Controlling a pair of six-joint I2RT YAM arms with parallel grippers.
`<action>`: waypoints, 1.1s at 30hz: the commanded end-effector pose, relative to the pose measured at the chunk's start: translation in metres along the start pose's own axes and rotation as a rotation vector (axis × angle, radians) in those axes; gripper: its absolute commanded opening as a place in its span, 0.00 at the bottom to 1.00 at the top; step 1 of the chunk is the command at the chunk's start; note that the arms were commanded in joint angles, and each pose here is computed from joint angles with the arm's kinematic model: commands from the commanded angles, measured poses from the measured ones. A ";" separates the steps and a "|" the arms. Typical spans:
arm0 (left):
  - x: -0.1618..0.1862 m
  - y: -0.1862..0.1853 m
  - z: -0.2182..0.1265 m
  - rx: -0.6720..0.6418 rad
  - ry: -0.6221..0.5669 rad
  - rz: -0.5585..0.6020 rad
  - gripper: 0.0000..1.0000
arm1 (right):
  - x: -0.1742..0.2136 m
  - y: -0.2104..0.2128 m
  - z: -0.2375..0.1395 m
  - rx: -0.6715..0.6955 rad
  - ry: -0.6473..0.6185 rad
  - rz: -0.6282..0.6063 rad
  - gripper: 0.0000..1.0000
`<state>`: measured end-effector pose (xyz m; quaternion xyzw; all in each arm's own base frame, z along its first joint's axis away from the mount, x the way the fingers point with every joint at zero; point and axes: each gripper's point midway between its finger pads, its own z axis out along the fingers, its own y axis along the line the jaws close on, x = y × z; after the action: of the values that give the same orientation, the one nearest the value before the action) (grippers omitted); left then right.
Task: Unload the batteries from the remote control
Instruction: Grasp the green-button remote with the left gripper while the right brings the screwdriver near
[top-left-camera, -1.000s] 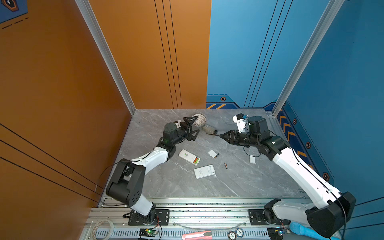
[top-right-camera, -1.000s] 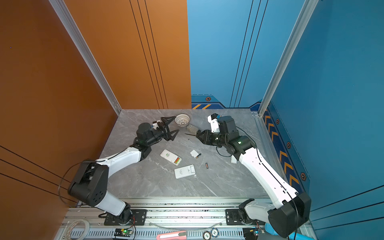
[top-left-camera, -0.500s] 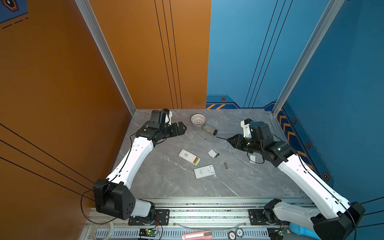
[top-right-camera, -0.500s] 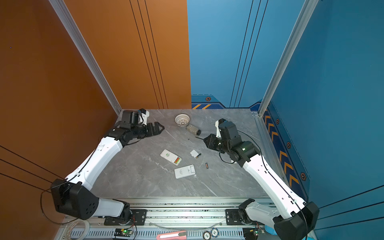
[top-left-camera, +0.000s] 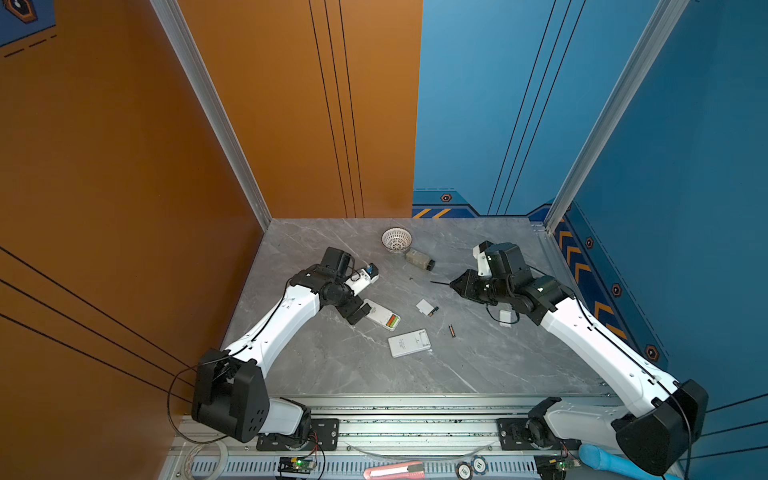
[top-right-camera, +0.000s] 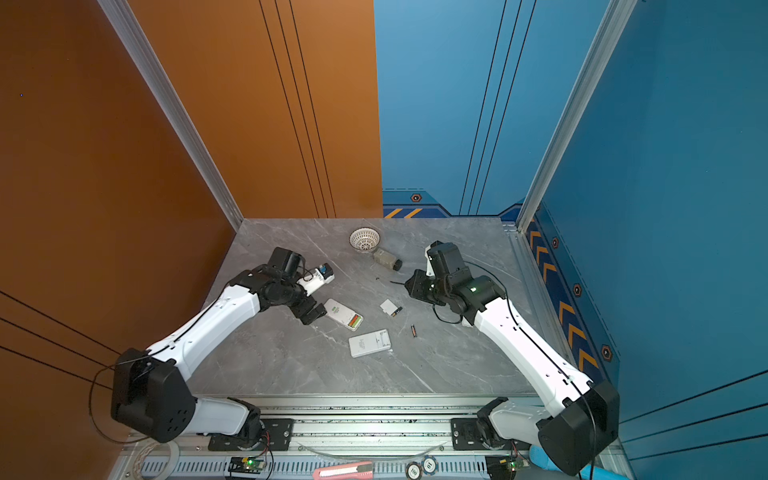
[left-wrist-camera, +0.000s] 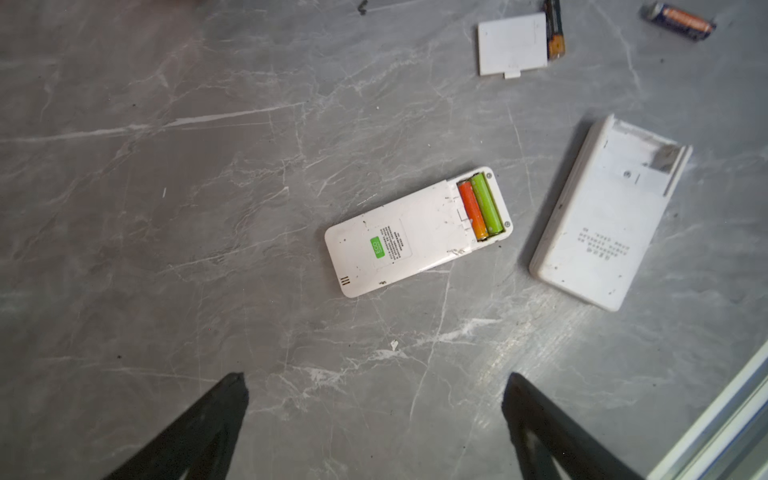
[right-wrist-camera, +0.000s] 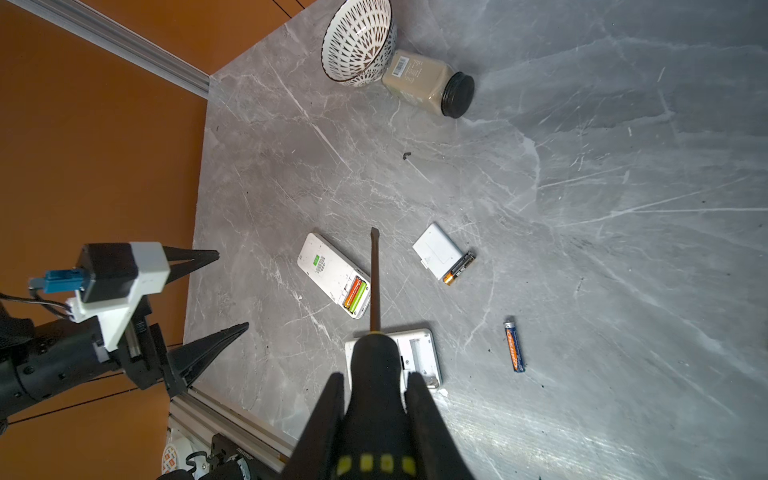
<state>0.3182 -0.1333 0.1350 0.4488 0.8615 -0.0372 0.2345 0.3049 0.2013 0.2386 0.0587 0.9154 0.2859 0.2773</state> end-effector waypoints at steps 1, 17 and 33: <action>0.017 -0.002 0.018 0.047 0.077 0.205 0.98 | -0.008 0.013 -0.006 -0.039 -0.008 -0.019 0.00; 0.003 0.006 0.083 0.152 0.155 0.473 0.98 | 0.008 -0.001 0.000 -0.017 0.029 0.010 0.00; 0.005 -0.021 0.117 0.291 0.206 0.496 0.97 | 0.012 -0.005 -0.006 -0.032 0.023 0.038 0.00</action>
<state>0.3577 -0.1738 0.0255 0.6750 0.7299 -0.0344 0.1019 0.2938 0.2016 0.2222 0.0602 0.9205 0.2952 0.2487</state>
